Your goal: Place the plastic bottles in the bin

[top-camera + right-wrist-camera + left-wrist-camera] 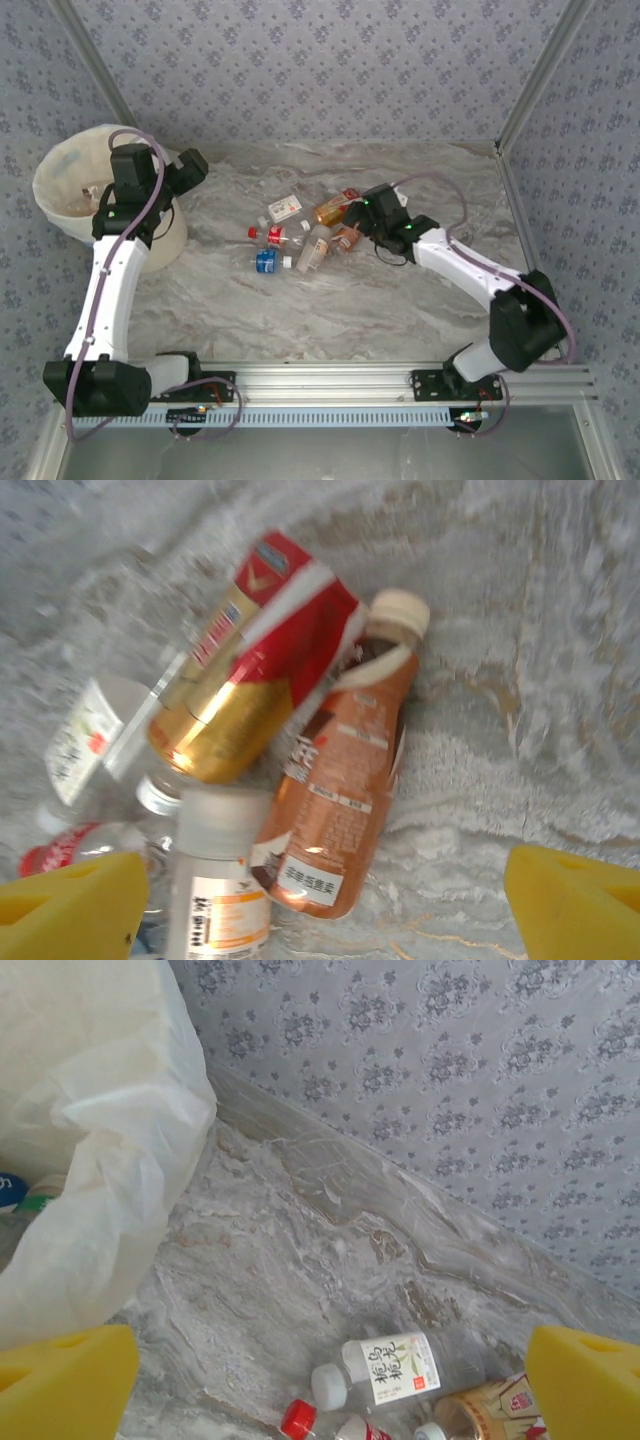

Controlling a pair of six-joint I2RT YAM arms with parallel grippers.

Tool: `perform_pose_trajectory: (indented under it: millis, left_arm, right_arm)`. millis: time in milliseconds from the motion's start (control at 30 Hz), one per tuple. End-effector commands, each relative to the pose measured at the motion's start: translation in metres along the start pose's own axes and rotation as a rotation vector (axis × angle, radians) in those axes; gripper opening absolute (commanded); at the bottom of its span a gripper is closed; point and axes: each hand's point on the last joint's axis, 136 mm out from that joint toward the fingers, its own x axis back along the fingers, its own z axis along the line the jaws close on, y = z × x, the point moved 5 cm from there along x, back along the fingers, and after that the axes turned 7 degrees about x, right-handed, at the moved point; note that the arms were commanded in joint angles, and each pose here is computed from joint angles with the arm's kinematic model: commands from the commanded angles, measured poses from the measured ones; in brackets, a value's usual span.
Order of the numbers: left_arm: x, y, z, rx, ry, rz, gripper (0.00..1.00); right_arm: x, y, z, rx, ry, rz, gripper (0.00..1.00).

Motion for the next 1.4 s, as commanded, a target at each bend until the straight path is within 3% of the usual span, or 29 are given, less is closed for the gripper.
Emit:
perform_pose_trajectory:
  millis: [0, 300, 633, 733, 1100, 1367]
  left_arm:
    - [0.007, -0.002, -0.002, 0.006, -0.029, 0.001, 1.0]
    - [0.003, -0.009, 0.004, -0.001, -0.009, 0.022, 0.99]
    - [-0.007, -0.015, 0.008, 0.009, 0.004, 0.047, 0.99]
    - [-0.009, -0.016, 0.008, 0.011, 0.004, 0.055, 0.99]
    - [-0.011, -0.022, 0.004, 0.018, -0.039, 0.099, 0.99]
    - [-0.021, -0.038, -0.023, 0.03, -0.248, 0.233, 0.99]
  right_arm:
    - [-0.019, -0.013, 0.0, -0.038, -0.039, 0.029, 0.93]
    - [-0.071, -0.042, 0.001, 0.007, -0.12, 0.127, 0.8]
    - [-0.1, -0.053, -0.003, 0.027, -0.141, 0.164, 0.8]
    - [-0.104, -0.055, -0.008, 0.045, -0.173, 0.169, 0.76]
    - [-0.085, -0.048, -0.016, 0.158, -0.14, 0.1, 0.53]
    - [-0.051, -0.035, -0.004, 0.274, 0.005, 0.015, 0.46]
